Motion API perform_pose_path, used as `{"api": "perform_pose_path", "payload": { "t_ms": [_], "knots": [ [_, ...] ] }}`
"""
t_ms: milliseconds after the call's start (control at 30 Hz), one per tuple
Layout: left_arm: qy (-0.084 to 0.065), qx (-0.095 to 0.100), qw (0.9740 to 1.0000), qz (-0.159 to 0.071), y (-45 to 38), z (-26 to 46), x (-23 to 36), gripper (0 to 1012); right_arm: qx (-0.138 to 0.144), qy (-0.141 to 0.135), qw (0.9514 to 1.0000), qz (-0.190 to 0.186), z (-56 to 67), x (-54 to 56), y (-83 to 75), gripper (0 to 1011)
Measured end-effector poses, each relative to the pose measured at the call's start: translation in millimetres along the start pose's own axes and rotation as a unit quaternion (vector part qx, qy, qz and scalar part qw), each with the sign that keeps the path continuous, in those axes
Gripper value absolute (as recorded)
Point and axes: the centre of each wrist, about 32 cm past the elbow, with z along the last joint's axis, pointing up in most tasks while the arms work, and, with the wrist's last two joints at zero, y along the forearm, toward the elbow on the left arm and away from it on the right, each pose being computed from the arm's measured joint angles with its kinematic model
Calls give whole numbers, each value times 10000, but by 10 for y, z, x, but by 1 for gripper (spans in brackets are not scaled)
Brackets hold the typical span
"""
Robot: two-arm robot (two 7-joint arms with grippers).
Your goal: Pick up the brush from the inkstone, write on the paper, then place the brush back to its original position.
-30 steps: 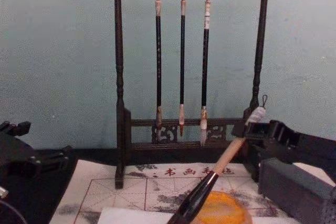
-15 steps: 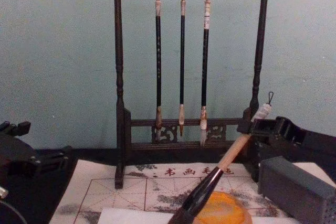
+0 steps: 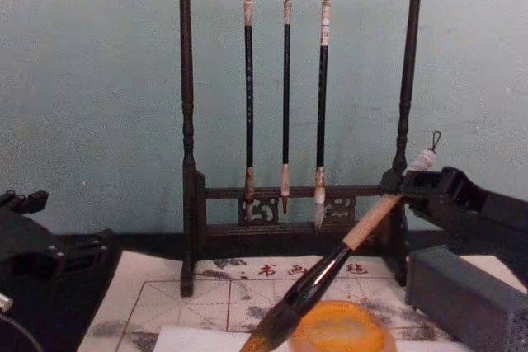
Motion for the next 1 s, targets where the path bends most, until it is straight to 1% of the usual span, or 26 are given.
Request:
{"api": "perform_pose_path", "payload": {
  "t_ms": [167, 633, 1000],
  "knots": [
    [0, 0, 10000, 0, 0, 0, 0, 1001, 51, 42, 10000, -24, -12, -6, 10, 185],
    [0, 0, 10000, 0, 0, 0, 0, 1001, 34, 63, 10000, -37, -20, -8, 34, 185],
    [0, 0, 10000, 0, 0, 0, 0, 1001, 111, 134, 9998, -77, -43, 7, -2, 185]
  ]
}}
